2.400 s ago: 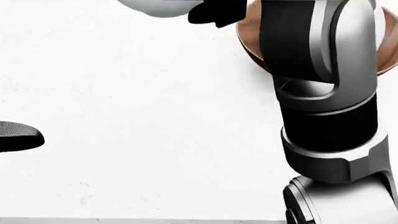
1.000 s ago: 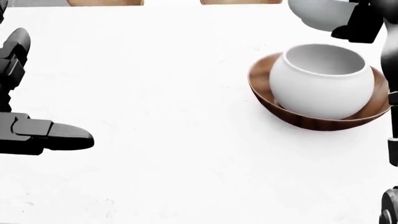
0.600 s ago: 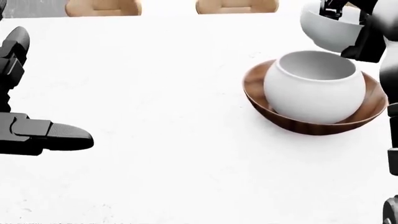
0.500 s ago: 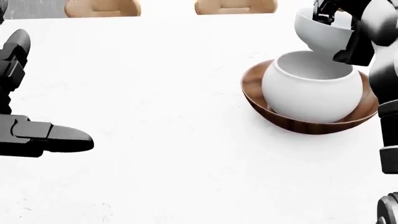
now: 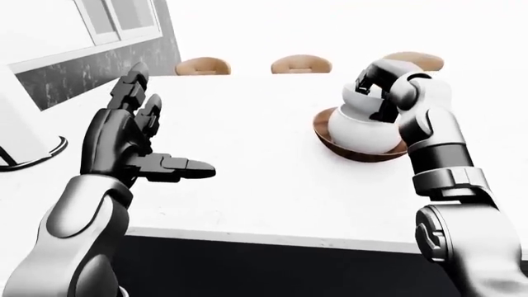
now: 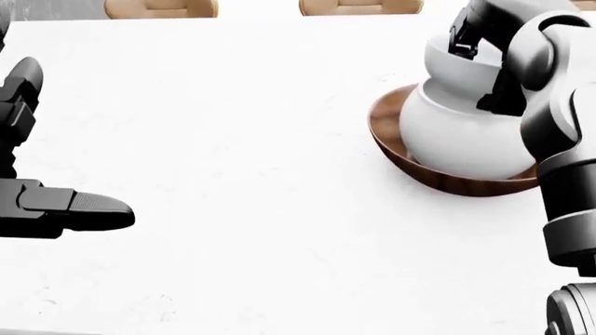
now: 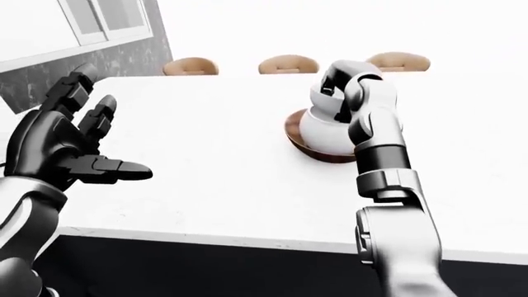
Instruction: Stack the bowls from largest to smallest.
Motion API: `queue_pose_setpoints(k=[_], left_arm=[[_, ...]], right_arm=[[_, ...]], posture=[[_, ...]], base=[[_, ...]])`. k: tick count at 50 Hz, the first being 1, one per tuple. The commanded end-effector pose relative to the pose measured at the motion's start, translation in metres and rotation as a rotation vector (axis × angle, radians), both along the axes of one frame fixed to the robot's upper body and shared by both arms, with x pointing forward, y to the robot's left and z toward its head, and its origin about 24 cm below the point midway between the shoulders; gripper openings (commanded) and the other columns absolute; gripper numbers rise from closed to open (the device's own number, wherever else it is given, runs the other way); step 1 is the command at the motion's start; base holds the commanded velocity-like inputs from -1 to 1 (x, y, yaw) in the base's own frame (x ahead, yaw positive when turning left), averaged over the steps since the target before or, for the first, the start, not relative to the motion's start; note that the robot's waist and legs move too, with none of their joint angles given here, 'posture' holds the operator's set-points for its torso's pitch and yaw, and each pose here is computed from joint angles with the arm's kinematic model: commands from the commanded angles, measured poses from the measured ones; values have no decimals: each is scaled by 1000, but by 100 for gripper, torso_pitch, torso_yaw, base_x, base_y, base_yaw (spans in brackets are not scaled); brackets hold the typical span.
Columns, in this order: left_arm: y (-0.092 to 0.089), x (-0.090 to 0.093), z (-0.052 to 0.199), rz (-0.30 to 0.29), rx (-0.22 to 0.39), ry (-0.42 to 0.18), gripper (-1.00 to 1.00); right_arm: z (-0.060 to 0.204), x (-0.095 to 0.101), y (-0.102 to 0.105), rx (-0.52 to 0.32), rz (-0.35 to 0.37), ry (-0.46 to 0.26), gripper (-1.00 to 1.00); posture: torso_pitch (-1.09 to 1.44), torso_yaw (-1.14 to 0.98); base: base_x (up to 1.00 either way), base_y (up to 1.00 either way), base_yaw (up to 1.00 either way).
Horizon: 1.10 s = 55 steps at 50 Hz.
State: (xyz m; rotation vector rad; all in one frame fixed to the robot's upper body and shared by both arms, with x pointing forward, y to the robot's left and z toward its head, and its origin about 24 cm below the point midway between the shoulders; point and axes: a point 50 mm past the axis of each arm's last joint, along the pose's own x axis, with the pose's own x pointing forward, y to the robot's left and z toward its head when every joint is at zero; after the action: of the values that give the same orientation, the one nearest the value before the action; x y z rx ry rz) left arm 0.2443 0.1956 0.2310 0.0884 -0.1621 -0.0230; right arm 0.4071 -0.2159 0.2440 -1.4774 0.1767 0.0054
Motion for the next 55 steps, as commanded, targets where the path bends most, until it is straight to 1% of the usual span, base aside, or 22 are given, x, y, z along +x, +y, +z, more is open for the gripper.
queue_pose_setpoints(k=[1, 6, 9, 12, 15, 18, 22, 25, 30, 37, 41, 44, 48, 51, 55], left_arm=[[0, -4, 12, 3, 13, -76, 100], [0, -3, 12, 4, 11, -79, 100], [1, -3, 12, 4, 8, -80, 100], [1, -4, 14, 5, 8, -83, 100], [1, -4, 14, 7, 3, -84, 100], [1, -5, 16, 6, 5, -86, 100], [0, -5, 16, 4, 5, -86, 100], [1, -6, 17, 6, 5, -88, 100], [1, -6, 16, 7, 3, -88, 100], [2, -5, 17, 5, 4, -90, 100], [1, -5, 18, 4, 4, -93, 100], [1, -6, 18, 3, 5, -92, 100], [3, -5, 18, 6, 4, -94, 100], [3, -6, 18, 6, 3, -95, 100], [2, -5, 18, 7, 2, -96, 100]], right_arm=[[35, -4, 4, -13, 14, -141, -100], [36, -5, 2, -14, 12, -140, -95], [37, -6, 0, -16, 8, -134, -84], [42, -10, -2, -14, 5, -132, -76], [39, -11, -5, -17, 4, -128, -73], [40, -12, -7, -15, 2, -125, -61], [41, -16, -7, -15, 1, -125, -54], [39, -14, -9, -12, 0, -124, -47], [41, -15, -7, -9, 7, -129, -32], [46, -17, -1, -8, 25, -142, -17], [51, -18, 4, -13, 42, -150, -11], [50, -19, 6, -17, 47, -144, -7], [49, -22, 3, -21, 43, -134, -4], [47, -23, 0, -28, 41, -129, 3], [48, -26, -4, -38, 38, -130, 0]], posture=[[-30, 0], [-30, 0], [-30, 0], [-30, 0], [-30, 0], [-30, 0], [-30, 0], [-30, 0], [-30, 0], [-30, 0], [-30, 0], [-30, 0], [-30, 0], [-30, 0], [-30, 0]], base=[[0, 0, 0], [0, 0, 0], [0, 0, 0], [0, 0, 0], [0, 0, 0], [0, 0, 0], [0, 0, 0], [0, 0, 0], [0, 0, 0], [0, 0, 0], [0, 0, 0], [0, 0, 0], [0, 0, 0], [0, 0, 0], [0, 0, 0]])
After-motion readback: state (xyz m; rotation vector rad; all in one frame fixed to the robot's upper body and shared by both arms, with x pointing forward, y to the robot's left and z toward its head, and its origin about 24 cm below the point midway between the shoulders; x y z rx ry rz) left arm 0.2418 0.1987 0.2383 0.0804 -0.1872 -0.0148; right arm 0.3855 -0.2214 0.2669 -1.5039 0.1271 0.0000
